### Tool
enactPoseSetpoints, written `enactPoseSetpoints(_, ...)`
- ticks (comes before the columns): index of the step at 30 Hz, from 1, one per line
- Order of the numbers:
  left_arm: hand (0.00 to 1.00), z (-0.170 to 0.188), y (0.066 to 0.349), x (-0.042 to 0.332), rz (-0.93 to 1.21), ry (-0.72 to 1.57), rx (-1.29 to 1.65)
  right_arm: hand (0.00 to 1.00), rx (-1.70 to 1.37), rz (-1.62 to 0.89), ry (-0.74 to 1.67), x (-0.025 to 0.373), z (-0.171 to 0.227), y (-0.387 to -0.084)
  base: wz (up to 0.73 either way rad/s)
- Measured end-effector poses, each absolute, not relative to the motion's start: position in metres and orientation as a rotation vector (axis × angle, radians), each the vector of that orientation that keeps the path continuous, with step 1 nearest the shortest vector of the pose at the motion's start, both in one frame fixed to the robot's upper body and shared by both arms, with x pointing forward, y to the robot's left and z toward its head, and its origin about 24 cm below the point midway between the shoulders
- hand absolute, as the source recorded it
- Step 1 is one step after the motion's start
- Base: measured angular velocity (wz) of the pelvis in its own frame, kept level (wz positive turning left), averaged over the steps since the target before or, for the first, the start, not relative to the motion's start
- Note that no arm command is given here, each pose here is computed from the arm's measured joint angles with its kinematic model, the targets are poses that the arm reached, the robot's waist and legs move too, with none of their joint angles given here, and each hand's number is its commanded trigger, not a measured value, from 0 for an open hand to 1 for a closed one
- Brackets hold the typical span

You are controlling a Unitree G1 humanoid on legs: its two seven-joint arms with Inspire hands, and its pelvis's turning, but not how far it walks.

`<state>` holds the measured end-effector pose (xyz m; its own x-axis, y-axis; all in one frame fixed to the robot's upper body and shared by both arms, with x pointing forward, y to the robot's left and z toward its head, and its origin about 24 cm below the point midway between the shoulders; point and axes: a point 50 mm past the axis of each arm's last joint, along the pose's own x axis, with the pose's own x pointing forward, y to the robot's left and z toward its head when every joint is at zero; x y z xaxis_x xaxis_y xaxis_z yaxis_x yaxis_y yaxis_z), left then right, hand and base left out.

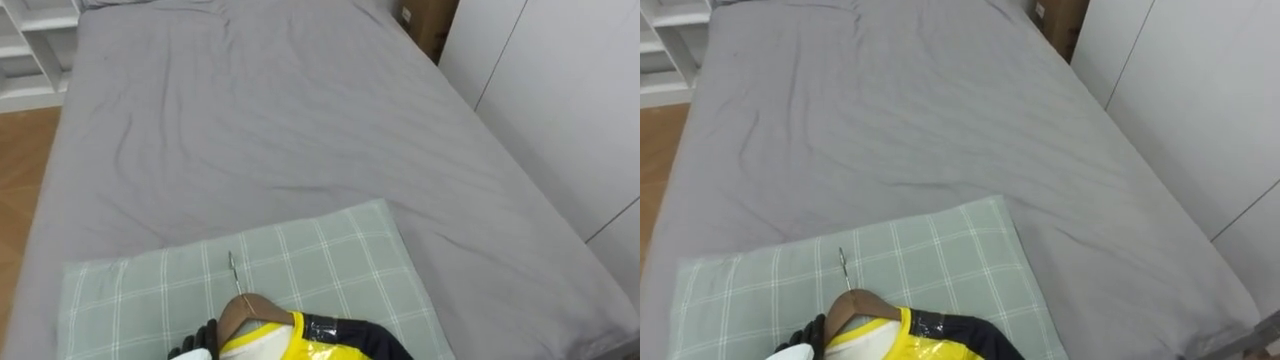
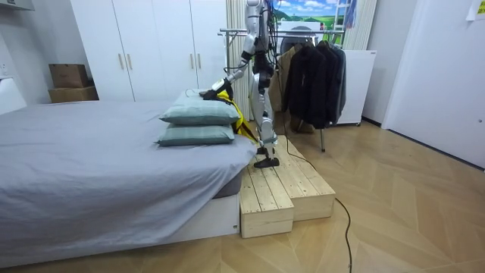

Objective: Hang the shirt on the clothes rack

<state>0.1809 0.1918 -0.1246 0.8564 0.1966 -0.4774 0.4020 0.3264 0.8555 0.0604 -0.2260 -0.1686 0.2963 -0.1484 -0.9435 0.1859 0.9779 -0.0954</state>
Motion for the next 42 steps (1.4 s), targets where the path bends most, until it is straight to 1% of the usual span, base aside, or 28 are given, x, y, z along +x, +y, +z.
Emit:
enactPoseSetpoints(21,0.0,-0.122,0.189,0.193,-0.136,0.604,1.169,0.0,-0.005,-0.199,1.247,0.067,-0.167,-0.229,0.0)
enactPoseSetpoints(22,0.29,-0.122,0.189,0.193,-0.137,0.606,1.168,0.0,-0.005,-0.199,1.25,0.068,-0.167,-0.229,0.0)
enactPoseSetpoints(23,0.62,-0.122,0.189,0.193,-0.139,0.607,1.167,0.0,-0.005,-0.198,1.251,0.068,-0.167,-0.229,0.0)
enactPoseSetpoints(24,0.71,-0.122,0.189,0.193,-0.139,0.608,1.166,0.0,-0.005,-0.198,1.25,0.069,-0.167,-0.229,0.0)
enactPoseSetpoints(25,1.0,-0.122,0.189,0.193,-0.14,0.609,1.166,0.0,-0.005,-0.197,1.249,0.069,-0.167,-0.229,0.0)
enactPoseSetpoints(30,1.0,-0.121,0.189,0.195,-0.129,0.601,1.166,0.0,-0.003,-0.198,1.255,0.07,-0.167,-0.229,0.0)
enactPoseSetpoints(33,1.0,-0.117,0.191,0.202,-0.109,0.577,1.174,0.0,-0.004,-0.197,1.256,0.07,-0.167,-0.229,0.0)
enactPoseSetpoints(37,1.0,-0.111,0.195,0.21,-0.043,0.559,1.159,0.0,-0.003,-0.194,1.267,0.069,-0.167,-0.229,0.0)
enactPoseSetpoints(42,0.95,-0.108,0.199,0.214,-0.016,0.549,1.162,0.0,-0.011,-0.182,1.276,0.068,-0.168,-0.228,0.0)
